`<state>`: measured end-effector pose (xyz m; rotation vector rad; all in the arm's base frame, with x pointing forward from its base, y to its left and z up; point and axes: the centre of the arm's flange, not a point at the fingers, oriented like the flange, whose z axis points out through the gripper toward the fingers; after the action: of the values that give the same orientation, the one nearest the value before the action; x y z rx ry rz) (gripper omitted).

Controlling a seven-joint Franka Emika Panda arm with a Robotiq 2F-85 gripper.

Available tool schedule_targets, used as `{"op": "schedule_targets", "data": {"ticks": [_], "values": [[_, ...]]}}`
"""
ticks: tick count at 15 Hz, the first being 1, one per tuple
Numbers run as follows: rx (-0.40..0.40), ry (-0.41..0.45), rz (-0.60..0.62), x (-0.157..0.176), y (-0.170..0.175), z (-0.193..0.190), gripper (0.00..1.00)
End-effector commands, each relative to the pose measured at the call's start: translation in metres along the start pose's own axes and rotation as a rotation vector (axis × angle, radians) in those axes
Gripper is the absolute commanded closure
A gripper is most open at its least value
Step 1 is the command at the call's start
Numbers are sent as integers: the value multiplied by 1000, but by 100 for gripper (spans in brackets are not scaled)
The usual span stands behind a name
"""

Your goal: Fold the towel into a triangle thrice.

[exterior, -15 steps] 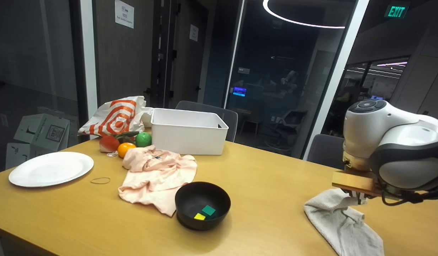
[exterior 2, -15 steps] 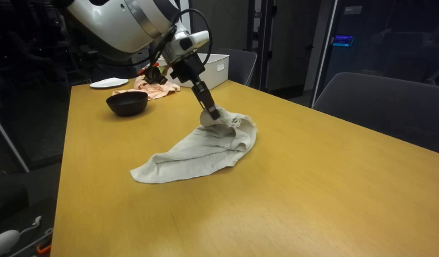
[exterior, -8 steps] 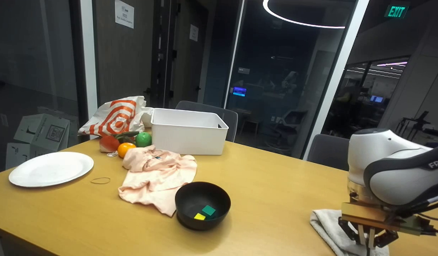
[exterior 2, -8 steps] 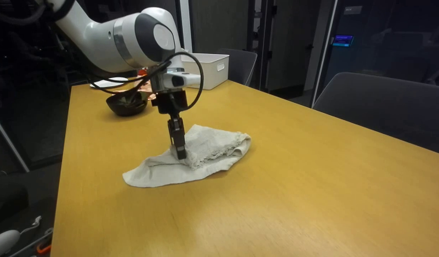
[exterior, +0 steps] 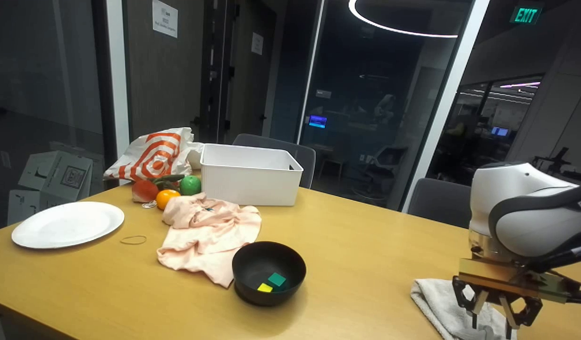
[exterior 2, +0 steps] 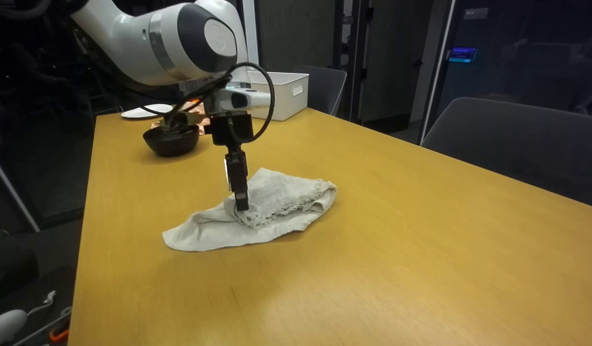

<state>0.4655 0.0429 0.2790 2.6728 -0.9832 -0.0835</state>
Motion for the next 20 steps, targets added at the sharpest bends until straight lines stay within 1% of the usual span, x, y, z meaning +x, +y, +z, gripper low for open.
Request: {"op": "schedule_targets", "data": {"ticks": [1, 2, 3, 4, 6, 10, 12, 13, 14, 16, 17, 18, 19, 20], "values": [[35, -38, -1, -13, 24, -32, 15], [66, -61, -18, -17, 25, -36, 6], [108, -74, -49, -25, 25, -39, 2], [138, -76, -80, -32, 24, -39, 0], [149, -48, -150, -48, 21, -23, 0], [110, -78, -243, -85, 23, 18, 0], [140, -48, -268, -98, 23, 35, 0], [173, -29, -260, -100, 22, 42, 11], [206, -3, -259, -101, 22, 46, 27], [289, 63, -244, -101, 22, 50, 41], [324, 98, -244, -100, 20, 47, 51], [346, 120, -251, -97, 16, 44, 56], [360, 140, -257, -96, 13, 41, 66], [372, 156, -261, -95, 11, 40, 73]]}}
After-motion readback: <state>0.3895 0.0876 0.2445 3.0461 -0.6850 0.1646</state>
